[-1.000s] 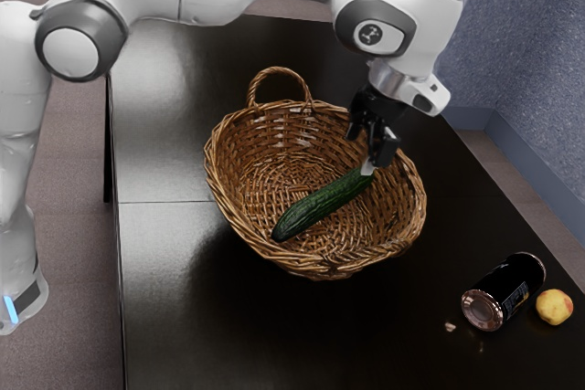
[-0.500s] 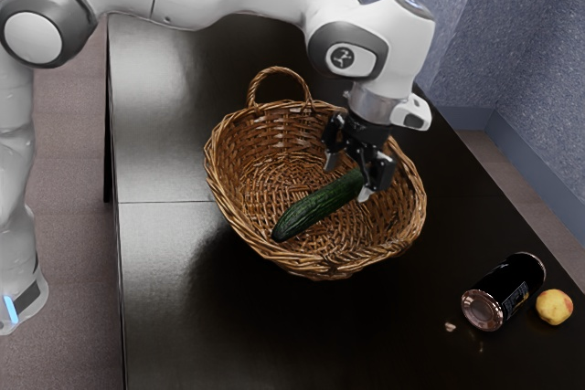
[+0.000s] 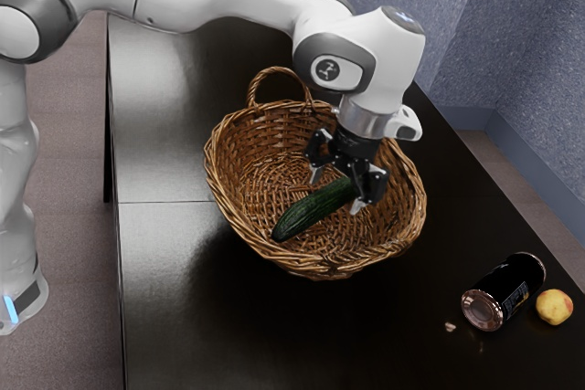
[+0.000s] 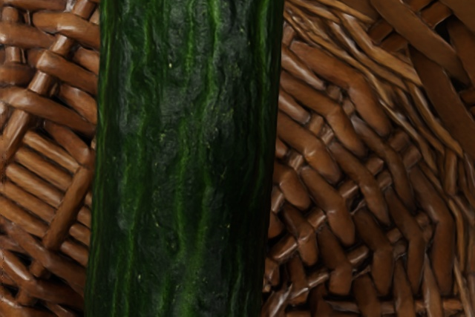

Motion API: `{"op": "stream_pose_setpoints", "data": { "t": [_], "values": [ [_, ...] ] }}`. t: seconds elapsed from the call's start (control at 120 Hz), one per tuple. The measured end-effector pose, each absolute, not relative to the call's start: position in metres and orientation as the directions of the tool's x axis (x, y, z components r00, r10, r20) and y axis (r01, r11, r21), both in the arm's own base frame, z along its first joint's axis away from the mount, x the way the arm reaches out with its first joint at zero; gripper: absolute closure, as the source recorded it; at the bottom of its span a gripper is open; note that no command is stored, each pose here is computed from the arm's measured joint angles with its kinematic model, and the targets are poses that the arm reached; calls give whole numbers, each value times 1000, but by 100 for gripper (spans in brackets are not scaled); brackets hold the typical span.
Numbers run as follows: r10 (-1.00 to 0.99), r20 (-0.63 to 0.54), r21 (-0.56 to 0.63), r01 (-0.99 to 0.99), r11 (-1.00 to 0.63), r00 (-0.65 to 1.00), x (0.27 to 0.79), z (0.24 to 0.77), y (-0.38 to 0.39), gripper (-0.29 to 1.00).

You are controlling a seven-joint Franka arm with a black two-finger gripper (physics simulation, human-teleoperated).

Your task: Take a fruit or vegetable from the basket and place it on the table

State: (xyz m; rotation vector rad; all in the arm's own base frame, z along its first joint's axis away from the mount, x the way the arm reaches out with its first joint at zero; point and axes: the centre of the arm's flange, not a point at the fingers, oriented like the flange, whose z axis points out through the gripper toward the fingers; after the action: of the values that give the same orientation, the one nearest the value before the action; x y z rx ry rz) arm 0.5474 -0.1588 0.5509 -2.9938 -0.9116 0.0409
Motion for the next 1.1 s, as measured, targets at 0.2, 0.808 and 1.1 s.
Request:
{"op": "stream_pose_setpoints", "data": {
  "t": [0.2,0.808,1.1],
  "values": [
    [637,-20,-43,636,-770,770,559,540,-134,0],
    [716,-20,-59,714,-698,698,565,517,-127,0],
    [726,-3,-58,725,-686,687,569,510,-131,0]
  ]
}}
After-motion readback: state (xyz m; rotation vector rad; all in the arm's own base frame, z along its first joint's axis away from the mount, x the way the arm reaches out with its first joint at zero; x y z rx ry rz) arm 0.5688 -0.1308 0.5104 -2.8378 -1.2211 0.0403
